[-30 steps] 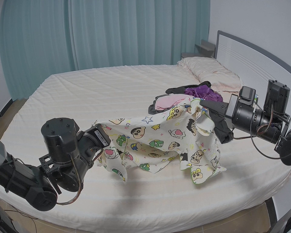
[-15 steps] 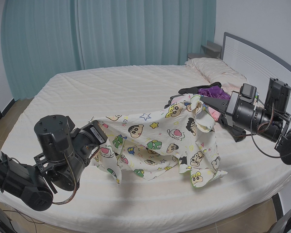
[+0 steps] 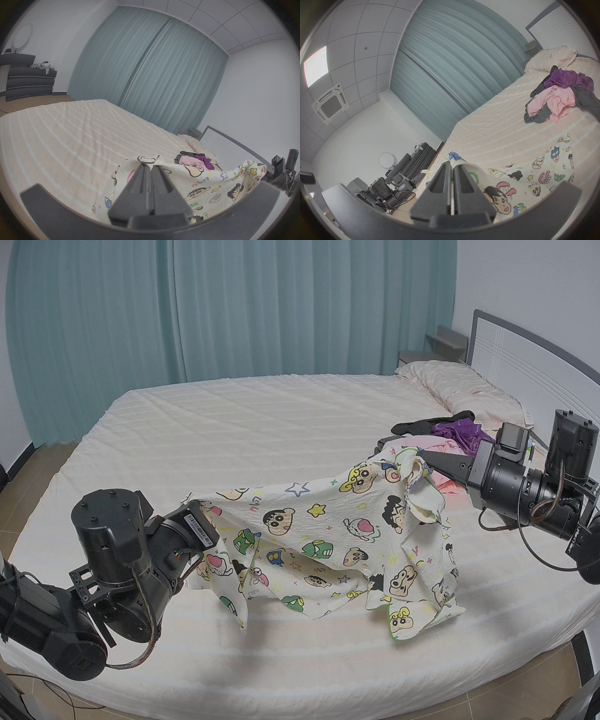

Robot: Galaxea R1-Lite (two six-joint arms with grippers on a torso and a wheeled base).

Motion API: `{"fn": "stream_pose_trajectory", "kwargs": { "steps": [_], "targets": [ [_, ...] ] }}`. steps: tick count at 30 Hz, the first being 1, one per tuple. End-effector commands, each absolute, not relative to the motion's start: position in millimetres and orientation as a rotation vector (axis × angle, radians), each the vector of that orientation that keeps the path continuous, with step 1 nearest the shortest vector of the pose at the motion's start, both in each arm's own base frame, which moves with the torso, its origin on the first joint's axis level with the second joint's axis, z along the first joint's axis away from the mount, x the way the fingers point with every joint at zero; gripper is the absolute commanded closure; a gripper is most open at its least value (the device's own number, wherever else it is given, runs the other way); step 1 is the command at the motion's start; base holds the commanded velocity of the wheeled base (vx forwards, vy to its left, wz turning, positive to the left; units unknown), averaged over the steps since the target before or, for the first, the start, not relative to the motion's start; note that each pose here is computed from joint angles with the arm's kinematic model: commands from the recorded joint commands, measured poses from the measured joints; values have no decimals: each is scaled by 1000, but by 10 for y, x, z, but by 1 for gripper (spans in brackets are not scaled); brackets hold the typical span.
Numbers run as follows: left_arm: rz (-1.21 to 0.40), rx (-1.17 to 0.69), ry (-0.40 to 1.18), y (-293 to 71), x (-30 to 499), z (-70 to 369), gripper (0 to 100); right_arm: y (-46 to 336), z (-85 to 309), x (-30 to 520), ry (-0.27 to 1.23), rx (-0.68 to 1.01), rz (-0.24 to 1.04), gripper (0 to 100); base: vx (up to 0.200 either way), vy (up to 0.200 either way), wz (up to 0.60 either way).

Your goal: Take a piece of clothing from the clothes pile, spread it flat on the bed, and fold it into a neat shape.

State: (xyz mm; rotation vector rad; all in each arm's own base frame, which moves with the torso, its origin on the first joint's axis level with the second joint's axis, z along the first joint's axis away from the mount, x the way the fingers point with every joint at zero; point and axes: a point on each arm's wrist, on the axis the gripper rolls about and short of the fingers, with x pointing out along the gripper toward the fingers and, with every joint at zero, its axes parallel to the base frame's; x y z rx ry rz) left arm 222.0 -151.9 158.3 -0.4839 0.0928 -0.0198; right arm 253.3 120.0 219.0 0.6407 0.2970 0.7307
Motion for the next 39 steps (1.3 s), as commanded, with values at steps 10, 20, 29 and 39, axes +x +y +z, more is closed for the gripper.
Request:
{"fn": "stream_pose_trajectory", "kwargs": {
  "steps": [10, 20, 29, 39],
  "targets": [
    [-40, -502, 92, -1551, 2151, 1566, 100, 1119, 2073, 2440, 335, 643, 703, 100, -140, 0, 0],
    [-93, -540, 48, -1517, 1945, 1641, 100, 1008, 2250, 2164, 266, 647, 736, 100, -200, 0, 0],
    [-157, -607, -51, -1489, 1615, 1976, 100, 831, 2656, 1732, 130, 727, 830, 100, -156, 0, 0],
    [-167, -574, -242, -1310, 1470, 2522, 100, 700, 3180, 1536, -55, 717, 881, 100, 0, 0, 0]
  ]
}}
